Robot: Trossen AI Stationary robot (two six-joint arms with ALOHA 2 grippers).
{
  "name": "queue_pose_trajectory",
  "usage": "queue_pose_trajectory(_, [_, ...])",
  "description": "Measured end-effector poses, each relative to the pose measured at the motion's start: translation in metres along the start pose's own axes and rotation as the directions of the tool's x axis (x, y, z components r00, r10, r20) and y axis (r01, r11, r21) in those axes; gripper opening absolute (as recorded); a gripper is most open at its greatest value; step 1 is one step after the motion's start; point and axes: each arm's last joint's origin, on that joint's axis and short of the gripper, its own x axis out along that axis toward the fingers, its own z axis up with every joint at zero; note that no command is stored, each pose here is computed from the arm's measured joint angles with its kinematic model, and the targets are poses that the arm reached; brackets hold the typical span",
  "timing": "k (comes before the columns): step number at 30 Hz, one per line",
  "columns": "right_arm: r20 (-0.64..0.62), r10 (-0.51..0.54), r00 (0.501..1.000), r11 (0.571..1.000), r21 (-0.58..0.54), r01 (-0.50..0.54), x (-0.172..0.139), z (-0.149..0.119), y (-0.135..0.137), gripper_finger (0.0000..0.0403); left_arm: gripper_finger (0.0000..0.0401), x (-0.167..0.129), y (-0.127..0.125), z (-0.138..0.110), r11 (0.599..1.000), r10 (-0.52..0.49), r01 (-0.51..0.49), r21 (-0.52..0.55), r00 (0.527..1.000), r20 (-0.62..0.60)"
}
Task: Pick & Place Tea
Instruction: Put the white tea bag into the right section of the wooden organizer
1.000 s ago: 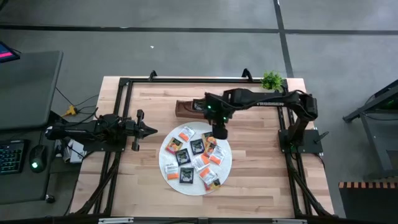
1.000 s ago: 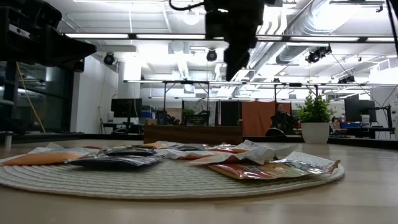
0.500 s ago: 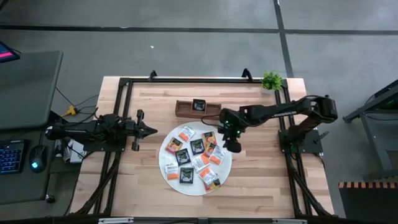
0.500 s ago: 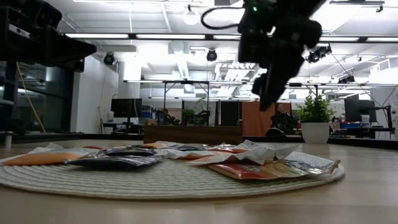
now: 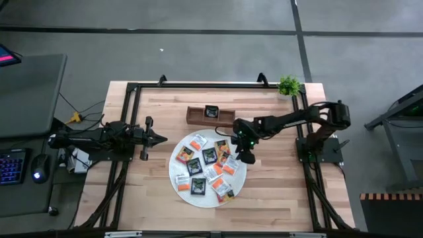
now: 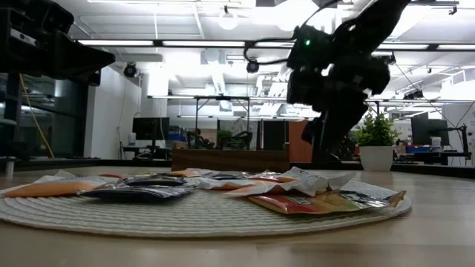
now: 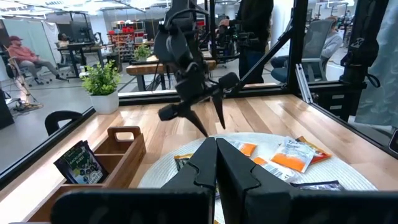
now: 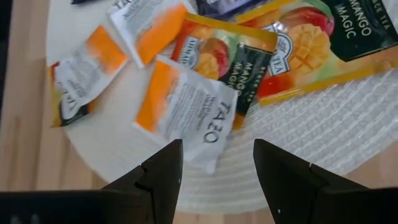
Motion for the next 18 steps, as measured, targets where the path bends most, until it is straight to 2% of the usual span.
queue_pose_trajectory(9, [0.021,0.022,1.000,1.000,0.010,-0.022,0.0111,0.0023,-0.0065,0.0193,0.0000,0.0000,0.0000,0.0000,1.000,0.000,0.000,0.000,1.000,0.000])
queue_pose_trajectory(18, [0.037,-0.014,0.999,1.000,0.000,0.014,0.0112,0.0037,-0.0074,0.0193,0.0000,0.0000,0.0000,0.0000,1.000,0.001,-0.001,0.000,1.000,0.000])
